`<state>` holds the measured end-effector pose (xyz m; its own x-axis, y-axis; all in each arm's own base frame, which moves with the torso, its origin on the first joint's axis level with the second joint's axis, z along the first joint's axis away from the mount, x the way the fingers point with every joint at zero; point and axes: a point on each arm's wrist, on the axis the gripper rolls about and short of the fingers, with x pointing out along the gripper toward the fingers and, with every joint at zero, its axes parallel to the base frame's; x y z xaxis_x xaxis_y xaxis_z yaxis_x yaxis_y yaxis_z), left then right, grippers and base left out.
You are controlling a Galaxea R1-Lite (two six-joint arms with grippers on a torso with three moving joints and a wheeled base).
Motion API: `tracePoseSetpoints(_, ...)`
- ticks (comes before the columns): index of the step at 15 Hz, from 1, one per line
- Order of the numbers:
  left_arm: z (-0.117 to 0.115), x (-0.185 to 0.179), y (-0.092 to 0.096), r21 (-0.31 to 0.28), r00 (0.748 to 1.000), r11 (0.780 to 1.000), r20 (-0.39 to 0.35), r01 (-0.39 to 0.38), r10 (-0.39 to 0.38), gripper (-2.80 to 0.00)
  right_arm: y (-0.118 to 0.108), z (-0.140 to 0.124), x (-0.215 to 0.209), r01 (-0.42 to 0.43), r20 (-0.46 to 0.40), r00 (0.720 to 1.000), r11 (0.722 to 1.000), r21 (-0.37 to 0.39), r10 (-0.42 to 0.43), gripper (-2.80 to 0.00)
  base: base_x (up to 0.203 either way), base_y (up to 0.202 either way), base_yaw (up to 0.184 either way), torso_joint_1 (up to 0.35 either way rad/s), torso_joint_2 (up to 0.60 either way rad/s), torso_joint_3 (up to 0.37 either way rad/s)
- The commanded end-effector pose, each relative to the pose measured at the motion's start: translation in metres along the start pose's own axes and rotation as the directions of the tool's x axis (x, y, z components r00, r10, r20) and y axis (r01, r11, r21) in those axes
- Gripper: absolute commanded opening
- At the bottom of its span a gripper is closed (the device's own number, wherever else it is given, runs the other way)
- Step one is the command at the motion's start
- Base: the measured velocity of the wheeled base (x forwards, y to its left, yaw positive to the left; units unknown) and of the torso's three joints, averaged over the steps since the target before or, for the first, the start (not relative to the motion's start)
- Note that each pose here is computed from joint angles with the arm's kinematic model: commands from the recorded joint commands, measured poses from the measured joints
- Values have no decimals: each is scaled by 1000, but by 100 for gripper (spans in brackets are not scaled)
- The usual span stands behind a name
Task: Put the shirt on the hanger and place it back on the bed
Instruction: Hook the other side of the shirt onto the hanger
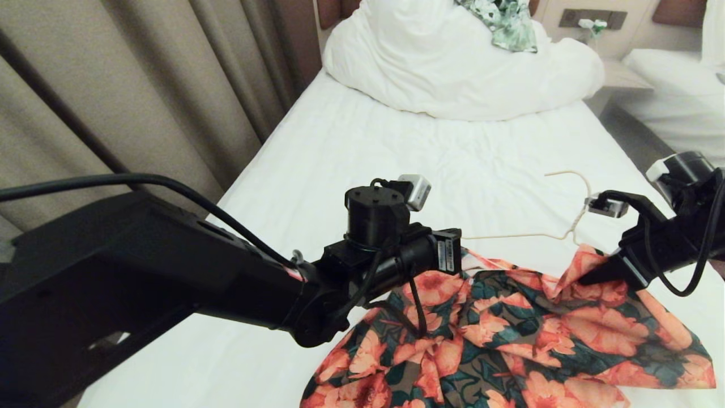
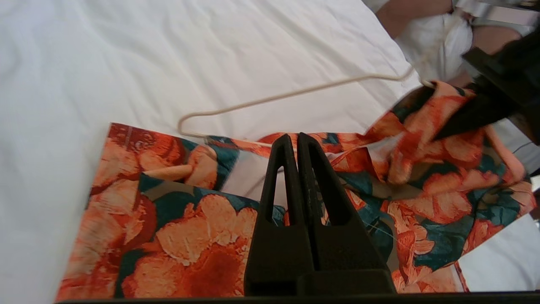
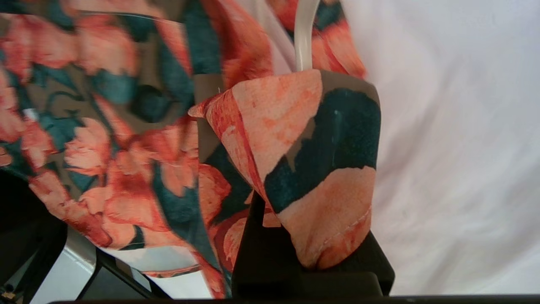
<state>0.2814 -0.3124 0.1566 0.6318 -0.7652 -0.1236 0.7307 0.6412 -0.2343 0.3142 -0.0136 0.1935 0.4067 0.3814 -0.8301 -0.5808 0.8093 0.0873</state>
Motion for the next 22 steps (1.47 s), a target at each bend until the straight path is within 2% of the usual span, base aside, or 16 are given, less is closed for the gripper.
tracePoseSetpoints(1,-15,7,-10,15,1000,1000,-26,-4,5,-280,-12,-13,18,-29,-65,997,998,52,32,-280,0,0,0,0,0,0)
tracePoseSetpoints(4,-40,17,-29,59,997,998,-65,-30,33,-280,-9,-29,25,-59,-109,992,997,59,65,-280,0,0,0,0,0,0)
tracePoseSetpoints(7,-62,33,-37,115,992,989,-80,-88,97,-280,-13,-30,32,-47,-84,995,998,50,52,-280,0,0,0,0,0,0)
tracePoseSetpoints(10,-59,39,-31,194,990,974,-55,-116,129,-280,-16,-34,42,-55,-97,993,997,59,60,-280,0,0,0,0,0,0)
tracePoseSetpoints(12,-53,43,-14,290,986,946,-36,-145,162,-280,-16,-35,43,-57,-97,993,997,58,62,-280,0,0,0,0,0,0)
tracePoseSetpoints(15,-35,38,13,358,986,921,-12,-152,167,-280,-15,-34,43,-67,-91,993,996,54,71,-280,0,0,0,0,0,0)
tracePoseSetpoints(17,-35,34,22,371,985,916,-24,-150,171,-280,-14,-33,42,-72,-81,994,996,49,75,-280,0,0,0,0,0,0)
tracePoseSetpoints(19,-34,29,21,370,985,918,-27,-146,168,-280,-12,-31,40,-71,-77,994,997,42,74,-280,0,0,0,0,0,0)
tracePoseSetpoints(22,-33,18,3,371,990,922,-38,-109,133,-280,-13,-29,38,-62,-67,996,997,36,64,-280,0,0,0,0,0,0)
